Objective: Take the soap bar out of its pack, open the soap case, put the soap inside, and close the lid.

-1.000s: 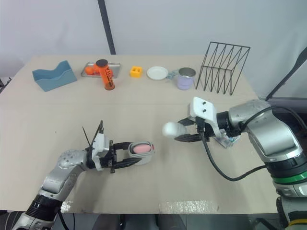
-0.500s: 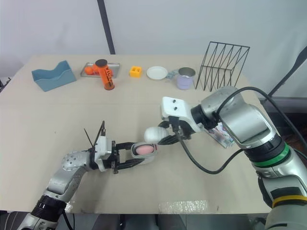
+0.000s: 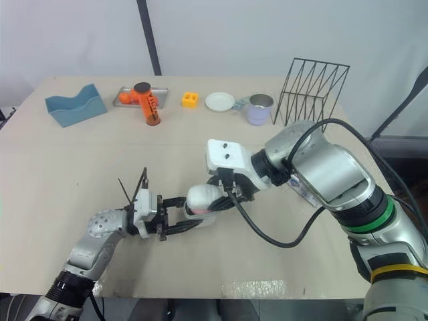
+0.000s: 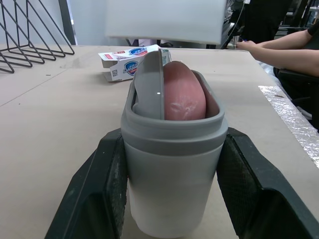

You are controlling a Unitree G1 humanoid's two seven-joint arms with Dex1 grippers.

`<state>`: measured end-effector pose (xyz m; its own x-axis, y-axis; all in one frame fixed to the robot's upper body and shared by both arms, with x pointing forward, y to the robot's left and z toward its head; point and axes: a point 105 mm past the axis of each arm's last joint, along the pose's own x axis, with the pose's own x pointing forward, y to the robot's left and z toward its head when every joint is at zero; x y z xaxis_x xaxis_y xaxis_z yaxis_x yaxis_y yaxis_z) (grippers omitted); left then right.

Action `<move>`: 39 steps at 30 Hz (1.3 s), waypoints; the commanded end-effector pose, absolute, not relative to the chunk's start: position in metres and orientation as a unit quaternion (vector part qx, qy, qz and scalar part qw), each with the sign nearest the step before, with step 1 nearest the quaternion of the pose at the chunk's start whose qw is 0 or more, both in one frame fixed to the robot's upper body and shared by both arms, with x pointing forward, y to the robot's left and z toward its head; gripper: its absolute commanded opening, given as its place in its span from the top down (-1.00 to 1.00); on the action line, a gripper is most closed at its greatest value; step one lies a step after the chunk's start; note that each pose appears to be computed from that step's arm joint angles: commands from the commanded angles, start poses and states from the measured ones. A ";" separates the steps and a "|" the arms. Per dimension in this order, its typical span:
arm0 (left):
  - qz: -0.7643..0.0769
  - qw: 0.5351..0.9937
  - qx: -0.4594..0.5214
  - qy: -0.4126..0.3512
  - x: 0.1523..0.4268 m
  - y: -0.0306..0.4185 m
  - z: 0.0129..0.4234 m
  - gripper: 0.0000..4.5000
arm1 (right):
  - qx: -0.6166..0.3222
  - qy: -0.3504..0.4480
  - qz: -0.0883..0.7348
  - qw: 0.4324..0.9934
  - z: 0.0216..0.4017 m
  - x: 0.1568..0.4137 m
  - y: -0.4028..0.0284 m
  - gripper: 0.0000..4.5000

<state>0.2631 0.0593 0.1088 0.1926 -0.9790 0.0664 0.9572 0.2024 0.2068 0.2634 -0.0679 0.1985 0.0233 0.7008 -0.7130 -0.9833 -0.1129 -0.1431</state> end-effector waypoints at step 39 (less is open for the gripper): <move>-0.632 0.765 0.067 -0.101 0.257 0.056 0.115 0.11 | -0.345 0.265 0.654 0.619 0.170 0.269 -0.067 0.14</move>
